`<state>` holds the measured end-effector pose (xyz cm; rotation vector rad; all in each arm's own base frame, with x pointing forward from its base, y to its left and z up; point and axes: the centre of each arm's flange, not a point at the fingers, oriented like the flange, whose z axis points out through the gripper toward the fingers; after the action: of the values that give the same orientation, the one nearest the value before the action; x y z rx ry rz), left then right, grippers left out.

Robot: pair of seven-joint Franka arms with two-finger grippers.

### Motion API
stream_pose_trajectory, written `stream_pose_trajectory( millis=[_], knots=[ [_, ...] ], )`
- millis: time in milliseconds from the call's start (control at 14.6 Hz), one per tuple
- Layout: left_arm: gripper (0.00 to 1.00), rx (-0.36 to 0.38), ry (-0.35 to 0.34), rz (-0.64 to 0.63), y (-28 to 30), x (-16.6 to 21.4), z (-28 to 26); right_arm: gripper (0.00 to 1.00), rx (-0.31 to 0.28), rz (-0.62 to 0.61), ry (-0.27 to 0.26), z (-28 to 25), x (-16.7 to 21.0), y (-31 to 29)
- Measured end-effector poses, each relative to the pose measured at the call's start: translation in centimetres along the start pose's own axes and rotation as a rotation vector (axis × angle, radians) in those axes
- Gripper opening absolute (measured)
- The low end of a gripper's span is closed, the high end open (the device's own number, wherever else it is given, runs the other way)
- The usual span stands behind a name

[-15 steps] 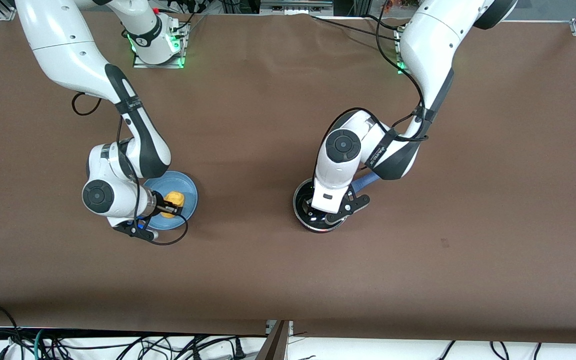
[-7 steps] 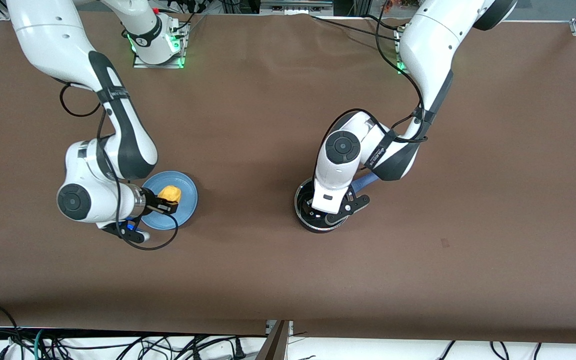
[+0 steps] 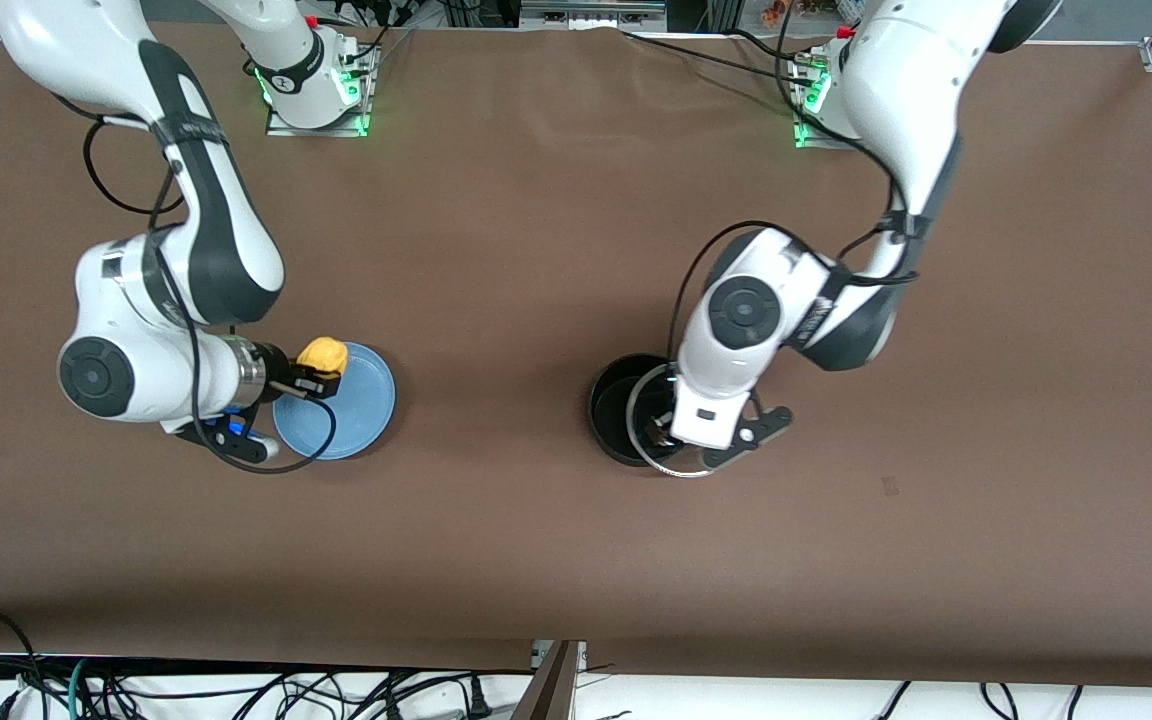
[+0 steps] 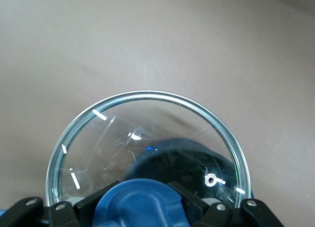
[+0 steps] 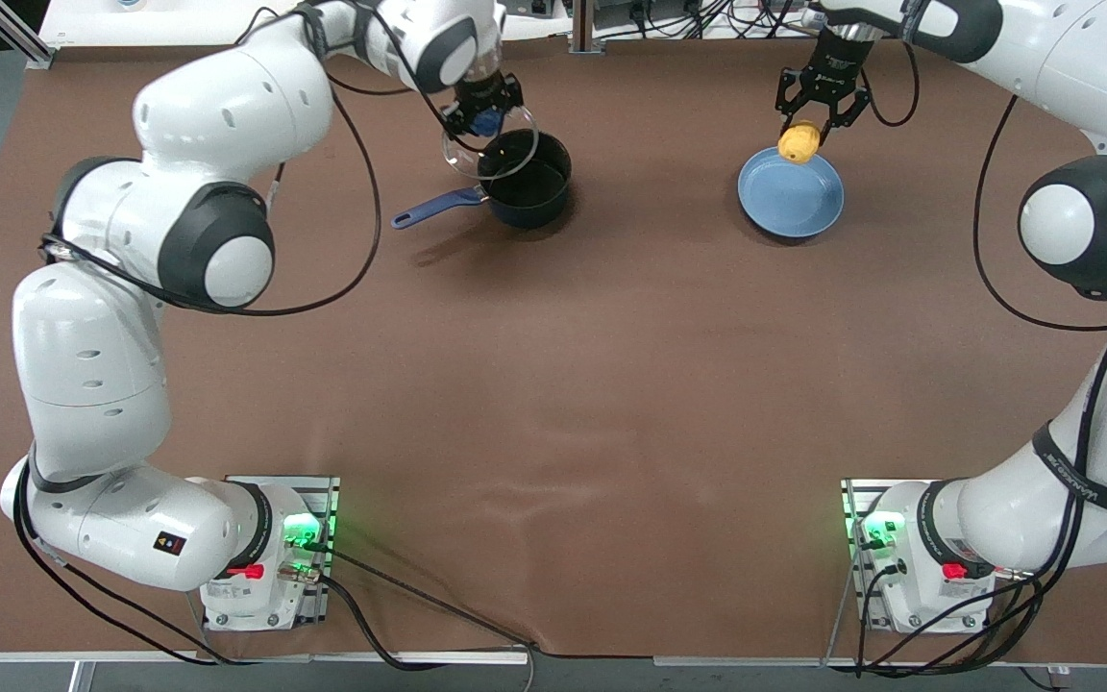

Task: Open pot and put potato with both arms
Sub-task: 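Lift the lid with the left gripper while the right gripper lifts the potato, then lower the potato into the pot and open the right gripper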

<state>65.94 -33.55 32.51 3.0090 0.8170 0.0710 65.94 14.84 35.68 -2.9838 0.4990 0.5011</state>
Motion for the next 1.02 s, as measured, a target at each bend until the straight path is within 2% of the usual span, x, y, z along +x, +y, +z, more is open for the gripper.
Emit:
stream_pose_trajectory(
  millis=[205,342,615,820,1025],
  knots=[
    [0.44,0.027,-0.029,0.052,-2.9,2.7,-3.6,0.61,0.078,0.129,-0.059,-0.7,-2.8,-3.4],
    [0.44,0.024,-0.057,0.111,-5.1,4.5,-5.6,0.61,0.091,0.212,-0.069,-0.1,-5.5,-7.7],
    [0.44,-0.010,-0.105,0.206,-12.2,10.1,-9.1,0.61,0.179,0.376,-0.026,2.3,-11.8,-17.8],
    [0.44,0.000,-0.120,0.279,-16.4,12.5,-9.2,0.61,0.282,0.488,0.018,4.9,-14.9,-24.1],
    [0.44,0.012,-0.144,0.330,-19.2,13.5,-7.9,0.61,0.400,0.563,0.046,7.7,-16.2,-28.7]
  ],
)
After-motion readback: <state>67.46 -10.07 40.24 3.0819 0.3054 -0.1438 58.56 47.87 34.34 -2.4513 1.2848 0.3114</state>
